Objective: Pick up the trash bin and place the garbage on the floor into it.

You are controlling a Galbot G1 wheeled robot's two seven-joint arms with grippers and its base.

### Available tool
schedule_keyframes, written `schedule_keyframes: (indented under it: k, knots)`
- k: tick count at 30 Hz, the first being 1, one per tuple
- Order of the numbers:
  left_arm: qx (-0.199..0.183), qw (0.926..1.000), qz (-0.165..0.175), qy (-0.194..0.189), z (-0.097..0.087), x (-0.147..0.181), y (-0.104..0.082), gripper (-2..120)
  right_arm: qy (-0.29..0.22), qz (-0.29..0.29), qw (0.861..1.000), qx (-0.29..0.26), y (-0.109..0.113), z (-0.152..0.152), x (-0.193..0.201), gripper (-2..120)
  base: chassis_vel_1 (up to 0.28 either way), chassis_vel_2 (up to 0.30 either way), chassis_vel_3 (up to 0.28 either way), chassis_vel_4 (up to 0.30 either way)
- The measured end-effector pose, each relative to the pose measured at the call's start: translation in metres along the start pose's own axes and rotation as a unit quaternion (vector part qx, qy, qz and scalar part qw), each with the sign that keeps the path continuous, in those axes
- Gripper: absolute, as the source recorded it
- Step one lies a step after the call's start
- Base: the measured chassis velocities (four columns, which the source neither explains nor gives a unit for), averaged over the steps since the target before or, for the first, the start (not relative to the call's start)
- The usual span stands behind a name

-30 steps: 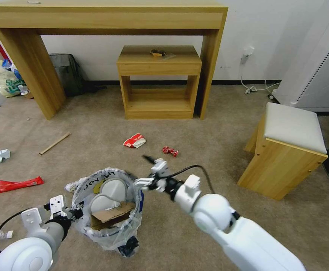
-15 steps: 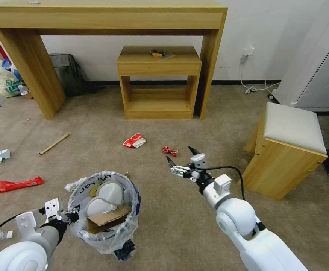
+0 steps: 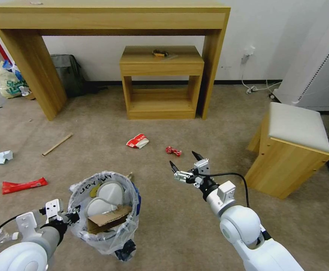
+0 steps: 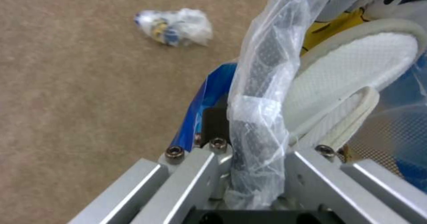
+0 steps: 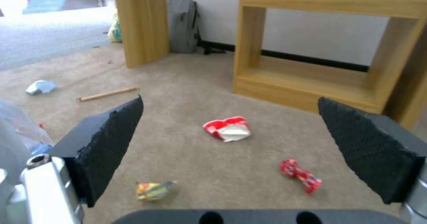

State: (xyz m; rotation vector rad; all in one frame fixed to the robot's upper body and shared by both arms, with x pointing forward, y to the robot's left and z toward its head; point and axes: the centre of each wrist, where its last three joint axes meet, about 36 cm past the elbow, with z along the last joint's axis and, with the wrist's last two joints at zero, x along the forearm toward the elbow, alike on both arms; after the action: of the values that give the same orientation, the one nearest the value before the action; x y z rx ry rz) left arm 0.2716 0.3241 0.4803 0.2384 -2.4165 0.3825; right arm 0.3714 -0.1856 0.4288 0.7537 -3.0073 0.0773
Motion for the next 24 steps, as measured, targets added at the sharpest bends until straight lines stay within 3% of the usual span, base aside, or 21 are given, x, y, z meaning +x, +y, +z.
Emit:
schedule_keyframes:
  k: [24]
  knots:
    - [0.003,1.0000,0.003,-0.002,-0.0005,-0.0015,0.0044,0,0.018,-0.005,1.000,-0.003,0.0049,0.0083,-0.0049,100,0.139,0.142,-0.135,-0.133]
